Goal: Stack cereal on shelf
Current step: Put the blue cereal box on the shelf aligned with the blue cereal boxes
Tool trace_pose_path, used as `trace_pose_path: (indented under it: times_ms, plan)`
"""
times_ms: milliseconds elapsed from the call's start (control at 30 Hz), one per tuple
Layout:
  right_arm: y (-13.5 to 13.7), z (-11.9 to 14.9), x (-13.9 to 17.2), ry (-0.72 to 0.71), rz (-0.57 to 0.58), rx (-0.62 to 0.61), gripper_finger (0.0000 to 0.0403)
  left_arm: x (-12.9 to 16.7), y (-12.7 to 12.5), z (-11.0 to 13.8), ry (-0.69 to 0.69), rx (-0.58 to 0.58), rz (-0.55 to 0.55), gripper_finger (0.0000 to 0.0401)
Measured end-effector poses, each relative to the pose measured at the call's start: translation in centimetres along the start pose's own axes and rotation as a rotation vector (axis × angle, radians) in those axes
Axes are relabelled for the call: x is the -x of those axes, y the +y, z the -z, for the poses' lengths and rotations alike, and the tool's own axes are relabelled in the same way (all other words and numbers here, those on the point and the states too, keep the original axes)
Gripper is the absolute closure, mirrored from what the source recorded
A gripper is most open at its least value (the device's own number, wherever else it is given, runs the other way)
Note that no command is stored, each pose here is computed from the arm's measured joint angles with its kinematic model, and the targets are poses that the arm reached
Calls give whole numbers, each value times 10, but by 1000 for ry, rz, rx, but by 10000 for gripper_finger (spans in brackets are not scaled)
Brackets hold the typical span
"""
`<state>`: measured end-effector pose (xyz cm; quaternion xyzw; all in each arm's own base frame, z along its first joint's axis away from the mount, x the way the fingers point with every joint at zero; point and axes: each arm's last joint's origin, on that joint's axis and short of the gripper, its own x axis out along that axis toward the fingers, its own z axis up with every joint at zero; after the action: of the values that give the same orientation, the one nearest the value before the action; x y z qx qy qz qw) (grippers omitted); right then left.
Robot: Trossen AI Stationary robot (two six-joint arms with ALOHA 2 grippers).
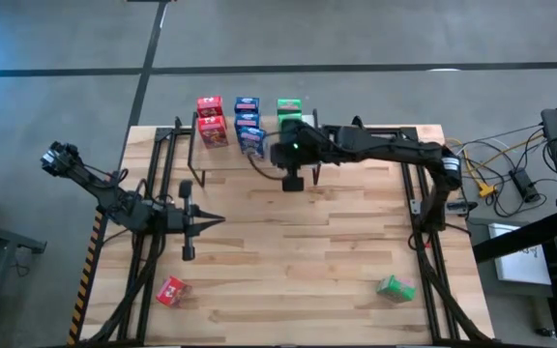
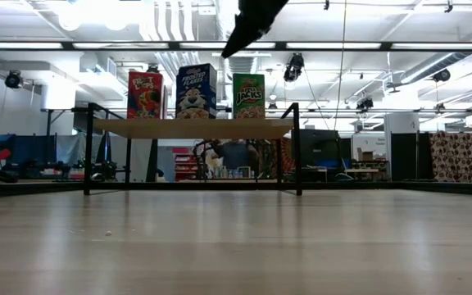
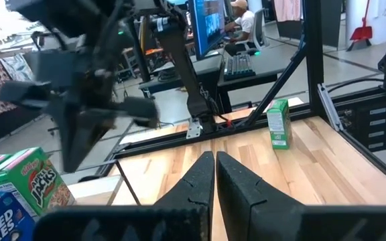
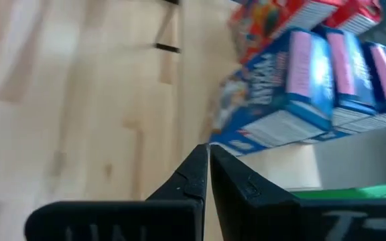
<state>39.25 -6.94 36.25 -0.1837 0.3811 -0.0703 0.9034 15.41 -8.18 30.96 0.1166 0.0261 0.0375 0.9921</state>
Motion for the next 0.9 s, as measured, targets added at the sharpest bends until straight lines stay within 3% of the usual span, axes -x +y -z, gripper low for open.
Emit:
trace_pose_path:
  times_ms: [200, 500, 900]
  plan:
    - [39, 8, 17, -72, -46, 18, 394, -6, -4, -1, -19, -13, -4, 401]
    - [95, 54, 34, -226, -97, 12, 394, -20, -13, -5, -82, 28, -28, 401]
    - [129, 105, 54, -451, -109, -32, 394, -57, -5, -14, -29, -3, -137, 398]
